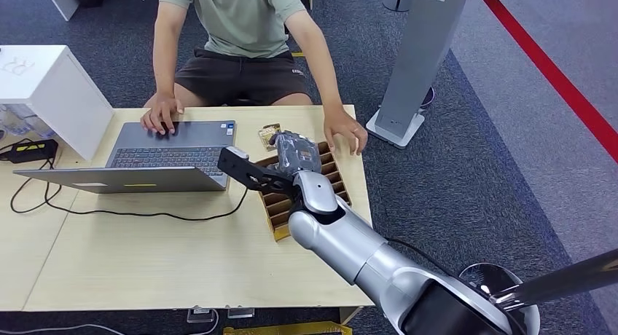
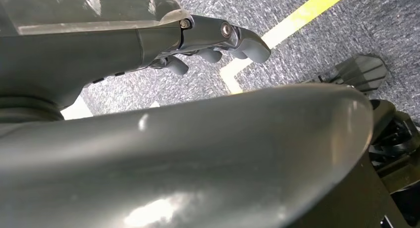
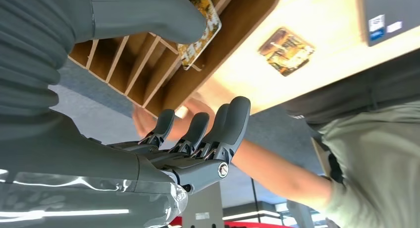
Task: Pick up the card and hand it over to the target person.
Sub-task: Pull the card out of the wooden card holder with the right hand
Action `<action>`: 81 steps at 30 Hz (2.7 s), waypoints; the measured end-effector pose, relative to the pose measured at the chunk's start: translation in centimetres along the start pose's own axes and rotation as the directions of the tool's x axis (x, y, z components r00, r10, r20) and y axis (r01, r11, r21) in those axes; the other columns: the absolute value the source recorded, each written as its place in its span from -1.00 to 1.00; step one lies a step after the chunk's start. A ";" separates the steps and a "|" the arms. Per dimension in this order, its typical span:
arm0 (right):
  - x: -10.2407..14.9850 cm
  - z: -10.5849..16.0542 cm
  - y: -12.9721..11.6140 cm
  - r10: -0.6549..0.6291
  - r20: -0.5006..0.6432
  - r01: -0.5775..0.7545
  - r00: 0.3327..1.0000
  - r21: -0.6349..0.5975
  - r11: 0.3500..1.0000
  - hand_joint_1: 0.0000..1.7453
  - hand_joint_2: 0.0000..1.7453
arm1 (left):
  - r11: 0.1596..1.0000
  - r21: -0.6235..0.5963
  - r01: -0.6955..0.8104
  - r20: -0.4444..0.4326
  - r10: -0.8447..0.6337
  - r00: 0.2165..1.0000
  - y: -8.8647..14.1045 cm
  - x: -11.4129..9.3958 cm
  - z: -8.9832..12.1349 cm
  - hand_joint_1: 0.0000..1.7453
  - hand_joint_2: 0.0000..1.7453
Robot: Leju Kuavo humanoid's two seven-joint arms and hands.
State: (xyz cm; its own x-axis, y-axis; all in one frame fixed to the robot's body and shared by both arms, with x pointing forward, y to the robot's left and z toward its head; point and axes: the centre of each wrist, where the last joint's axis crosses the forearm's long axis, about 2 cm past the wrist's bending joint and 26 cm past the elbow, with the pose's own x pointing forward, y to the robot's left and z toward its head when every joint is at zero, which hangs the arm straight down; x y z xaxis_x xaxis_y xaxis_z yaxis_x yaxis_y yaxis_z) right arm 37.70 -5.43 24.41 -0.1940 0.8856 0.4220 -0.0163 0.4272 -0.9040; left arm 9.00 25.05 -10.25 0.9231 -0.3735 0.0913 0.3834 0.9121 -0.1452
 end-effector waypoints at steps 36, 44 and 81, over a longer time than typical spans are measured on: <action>-3.5 -0.9 3.4 0.100 -0.153 -0.078 0.983 0.143 0.987 -0.18 1.00 | 1.000 -0.014 0.020 -0.008 -0.020 1.000 -0.9 0.4 -0.1 -1.00 -1.00; -3.6 -0.7 3.6 0.107 -0.149 -0.084 0.983 0.152 0.985 -0.23 1.00 | 1.000 -0.018 0.021 -0.005 -0.021 1.000 -1.2 0.4 -0.1 -1.00 -1.00; -4.1 -0.2 4.0 0.117 -0.159 -0.089 0.980 0.177 0.980 -0.18 1.00 | 1.000 -0.014 0.026 -0.016 -0.026 1.000 -1.3 0.3 -0.1 -1.00 -1.00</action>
State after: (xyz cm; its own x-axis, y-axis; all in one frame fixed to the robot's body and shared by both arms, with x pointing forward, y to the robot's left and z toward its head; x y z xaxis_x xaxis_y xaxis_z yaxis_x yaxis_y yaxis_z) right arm 38.64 -7.26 19.08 -0.0362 0.9473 0.3184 -0.1723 0.3079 -0.9357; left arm 8.84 23.76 -10.16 0.9130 -0.4001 0.0798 0.4078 0.8996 -0.1561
